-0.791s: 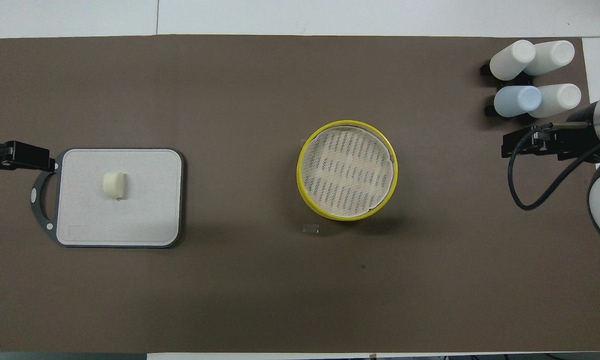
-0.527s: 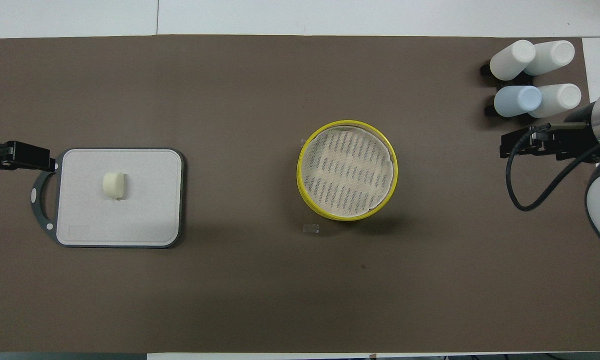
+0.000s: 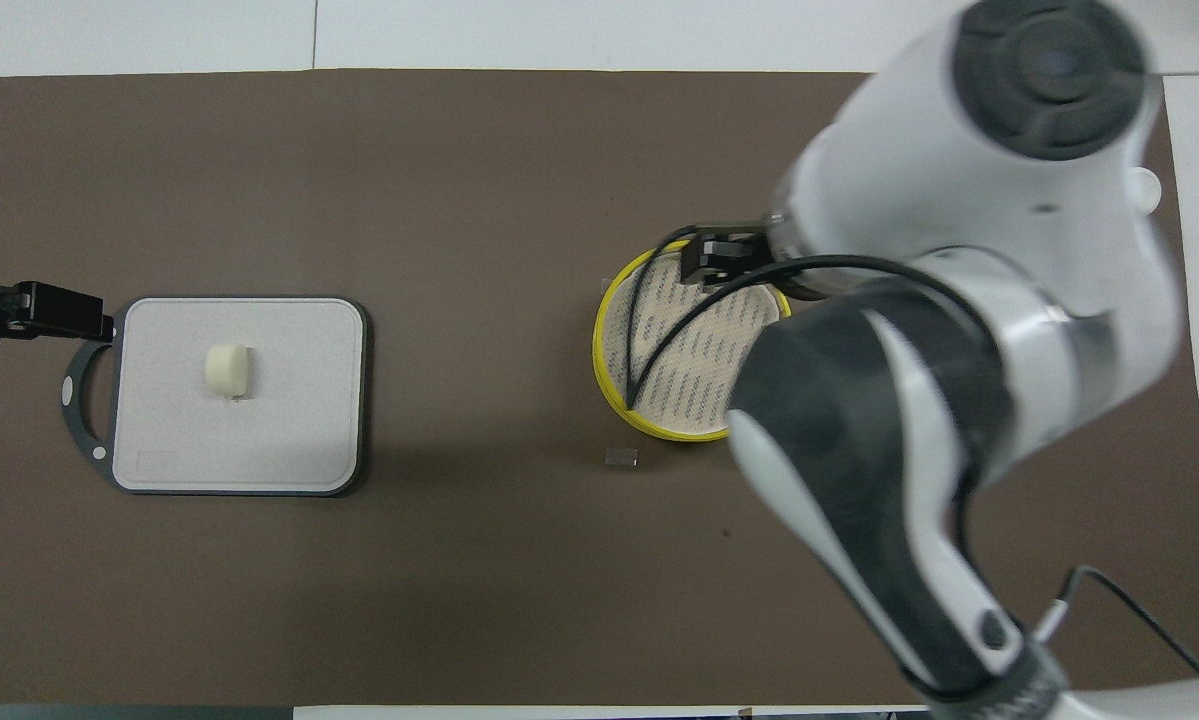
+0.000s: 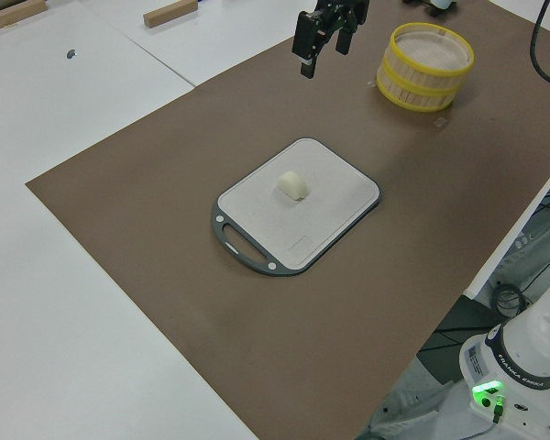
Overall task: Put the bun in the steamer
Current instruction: 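Reach the right gripper to the steamer lid while the left gripper reaches the bun, then grasp the bun with the left gripper while the right gripper lifts the lid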
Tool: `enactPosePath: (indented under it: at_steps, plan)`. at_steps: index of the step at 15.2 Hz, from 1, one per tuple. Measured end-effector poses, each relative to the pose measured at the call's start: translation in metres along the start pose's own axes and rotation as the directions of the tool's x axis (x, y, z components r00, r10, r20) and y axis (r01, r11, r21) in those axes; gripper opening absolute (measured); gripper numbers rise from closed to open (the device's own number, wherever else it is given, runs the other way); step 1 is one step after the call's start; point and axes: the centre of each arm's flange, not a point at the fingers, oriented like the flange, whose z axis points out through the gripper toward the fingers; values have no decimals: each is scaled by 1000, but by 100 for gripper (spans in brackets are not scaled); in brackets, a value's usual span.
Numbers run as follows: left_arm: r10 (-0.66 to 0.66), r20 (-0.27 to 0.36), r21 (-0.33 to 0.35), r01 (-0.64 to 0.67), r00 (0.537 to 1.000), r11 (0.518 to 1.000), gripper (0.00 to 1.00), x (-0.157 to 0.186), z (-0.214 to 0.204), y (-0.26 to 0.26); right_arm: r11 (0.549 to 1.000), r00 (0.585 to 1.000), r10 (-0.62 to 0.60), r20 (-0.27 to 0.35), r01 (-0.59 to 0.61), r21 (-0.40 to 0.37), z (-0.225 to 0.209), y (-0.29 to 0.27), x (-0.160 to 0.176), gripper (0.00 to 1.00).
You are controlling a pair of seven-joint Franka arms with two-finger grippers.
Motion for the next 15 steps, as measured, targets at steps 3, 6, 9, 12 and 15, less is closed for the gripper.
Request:
enactPosePath:
  at_steps: [3,6,9,12,15]
  plan:
    - [-2,-34,2,2,999,1000,100,0,48,-1,1000,1000,22,-9,-22,-12,62,-85,-20,100]
    - [-5,-44,3,5,999,1000,100,-5,118,-2,1000,1000,13,1,-13,-28,114,-88,-22,100]
    - [-7,-66,3,7,998,1000,100,-9,189,-4,999,1000,0,0,0,-44,147,-85,-27,100]
    - [3,-87,2,-2,996,1000,100,-3,246,-7,1000,1000,-10,-18,9,-28,155,-85,-35,100]
    - [7,-82,1,-7,997,1000,100,1,272,-9,1000,1000,-20,-25,19,-23,167,-82,-46,97]
